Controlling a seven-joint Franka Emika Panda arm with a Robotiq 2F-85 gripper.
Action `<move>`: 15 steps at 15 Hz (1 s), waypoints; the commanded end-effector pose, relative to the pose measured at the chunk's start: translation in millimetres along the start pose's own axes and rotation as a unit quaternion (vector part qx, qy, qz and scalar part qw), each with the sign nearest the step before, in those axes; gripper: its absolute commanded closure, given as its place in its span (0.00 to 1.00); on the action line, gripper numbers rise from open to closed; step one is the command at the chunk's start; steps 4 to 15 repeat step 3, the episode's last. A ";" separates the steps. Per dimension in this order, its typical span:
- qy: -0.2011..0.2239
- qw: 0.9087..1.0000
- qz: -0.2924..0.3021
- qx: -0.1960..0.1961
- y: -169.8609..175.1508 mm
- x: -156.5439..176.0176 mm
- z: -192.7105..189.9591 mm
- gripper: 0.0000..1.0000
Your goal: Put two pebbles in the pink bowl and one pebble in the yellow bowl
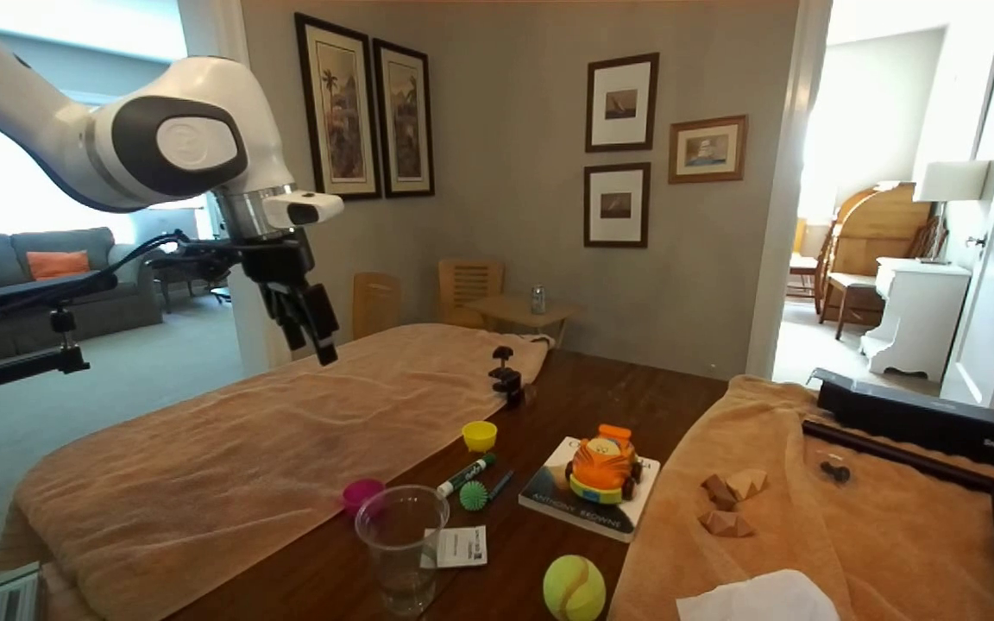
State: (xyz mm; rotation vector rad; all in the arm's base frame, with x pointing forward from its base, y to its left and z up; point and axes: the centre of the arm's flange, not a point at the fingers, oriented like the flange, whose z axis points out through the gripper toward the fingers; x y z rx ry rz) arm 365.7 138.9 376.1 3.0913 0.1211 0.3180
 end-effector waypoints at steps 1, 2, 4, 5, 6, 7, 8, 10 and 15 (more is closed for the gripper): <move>0.000 1.000 0.000 0.000 0.1 0.0 0.3 0.00; 0.000 1.000 0.000 0.000 0.0 0.0 0.3 0.00; 0.000 1.000 0.000 0.000 0.0 0.0 0.3 0.00; 0.000 1.000 0.000 0.000 0.0 0.0 0.3 0.00; 0.000 1.000 0.000 0.000 0.0 0.0 0.3 0.00; 0.000 1.000 0.000 0.000 0.0 0.0 0.3 0.00; 0.000 1.000 0.000 0.000 0.0 0.0 0.3 0.00; 0.000 1.000 0.000 0.000 0.0 0.0 0.3 0.00; 0.000 1.000 0.000 0.000 0.0 0.0 0.3 0.00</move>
